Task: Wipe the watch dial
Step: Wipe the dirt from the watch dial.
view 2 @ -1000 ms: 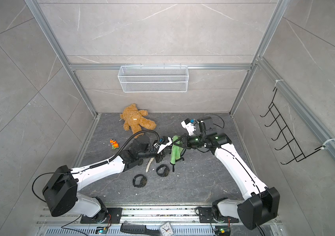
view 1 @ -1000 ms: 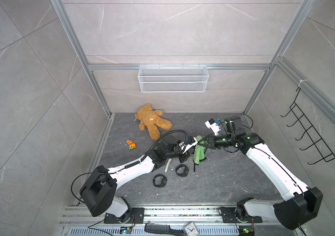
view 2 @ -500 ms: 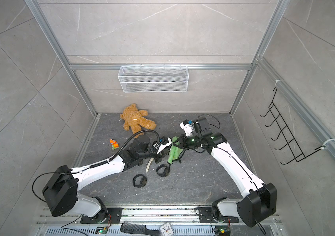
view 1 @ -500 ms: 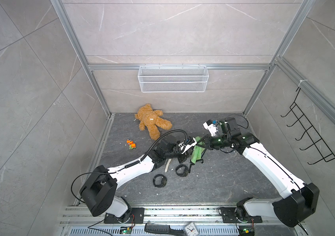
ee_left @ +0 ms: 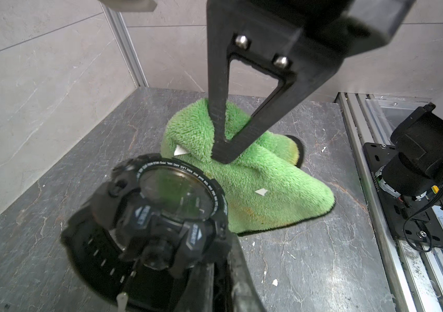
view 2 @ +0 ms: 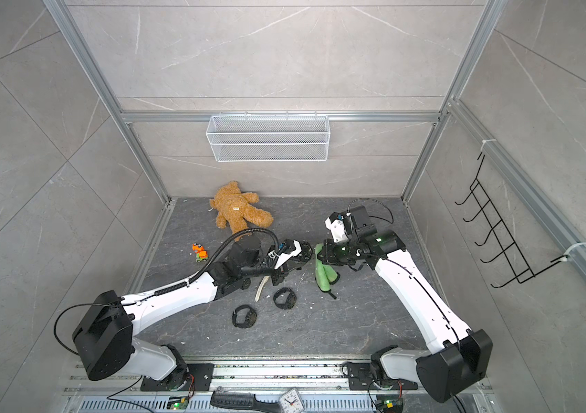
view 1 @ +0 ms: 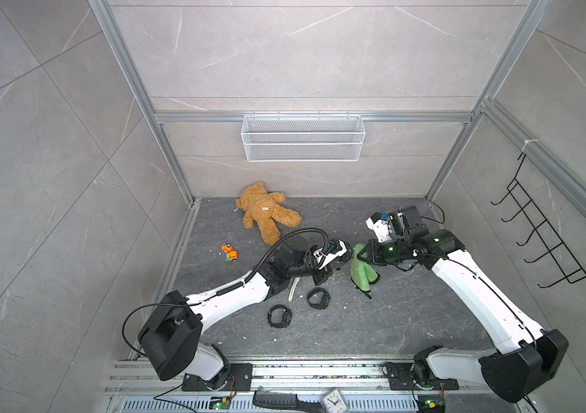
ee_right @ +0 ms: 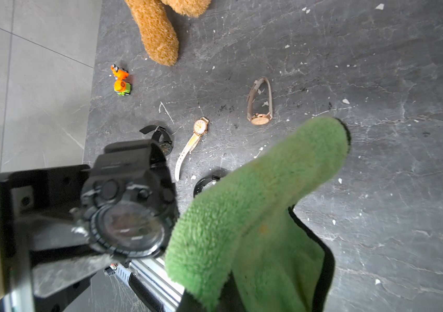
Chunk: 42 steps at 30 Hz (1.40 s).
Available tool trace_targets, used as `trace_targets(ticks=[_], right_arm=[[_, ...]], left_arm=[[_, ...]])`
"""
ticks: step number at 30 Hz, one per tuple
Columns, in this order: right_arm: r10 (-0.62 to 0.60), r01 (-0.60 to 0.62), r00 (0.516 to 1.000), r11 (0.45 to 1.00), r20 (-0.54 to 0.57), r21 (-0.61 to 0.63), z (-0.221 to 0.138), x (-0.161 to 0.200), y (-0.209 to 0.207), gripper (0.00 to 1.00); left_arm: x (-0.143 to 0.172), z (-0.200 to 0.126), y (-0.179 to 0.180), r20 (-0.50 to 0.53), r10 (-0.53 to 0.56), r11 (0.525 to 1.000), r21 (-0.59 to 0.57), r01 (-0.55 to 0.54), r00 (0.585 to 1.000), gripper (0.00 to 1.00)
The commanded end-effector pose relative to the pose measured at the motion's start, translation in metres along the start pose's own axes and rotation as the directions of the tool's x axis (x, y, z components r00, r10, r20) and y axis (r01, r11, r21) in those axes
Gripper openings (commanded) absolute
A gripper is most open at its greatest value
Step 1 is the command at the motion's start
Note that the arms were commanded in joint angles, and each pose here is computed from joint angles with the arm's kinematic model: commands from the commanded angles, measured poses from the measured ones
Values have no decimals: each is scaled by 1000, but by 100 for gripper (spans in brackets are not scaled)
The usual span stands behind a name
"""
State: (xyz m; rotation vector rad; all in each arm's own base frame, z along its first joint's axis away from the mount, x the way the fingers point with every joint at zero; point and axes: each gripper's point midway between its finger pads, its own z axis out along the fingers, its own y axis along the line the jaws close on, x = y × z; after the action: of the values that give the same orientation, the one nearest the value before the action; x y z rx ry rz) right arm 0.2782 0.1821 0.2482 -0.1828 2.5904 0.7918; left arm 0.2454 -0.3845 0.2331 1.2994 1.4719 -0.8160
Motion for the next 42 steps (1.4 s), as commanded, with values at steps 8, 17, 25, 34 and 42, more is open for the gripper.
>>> trace_targets(ticks=[8,17,25,34,42], right_arm=[[-94,114,992,959,87,-261,-48,-4,62,0],[-119,159,986,870,115,-467,-53,-2,94,0],[-124,144,990,850,72,-507,-42,-1,95,0],[-63,77,997,862,46,-501,-38,3,66,0],[-43,60,998,860,46,-507,-40,4,60,0]], left_arm=[[-47,-8,1,134,72,997,-2,-72,988,0],[-51,-9,2,148,77,997,-8,-76,986,0],[-55,-12,2,163,91,996,-21,-89,982,0],[-58,-24,6,168,106,993,-66,-96,980,0],[-58,-24,7,165,97,994,-59,-88,982,0]])
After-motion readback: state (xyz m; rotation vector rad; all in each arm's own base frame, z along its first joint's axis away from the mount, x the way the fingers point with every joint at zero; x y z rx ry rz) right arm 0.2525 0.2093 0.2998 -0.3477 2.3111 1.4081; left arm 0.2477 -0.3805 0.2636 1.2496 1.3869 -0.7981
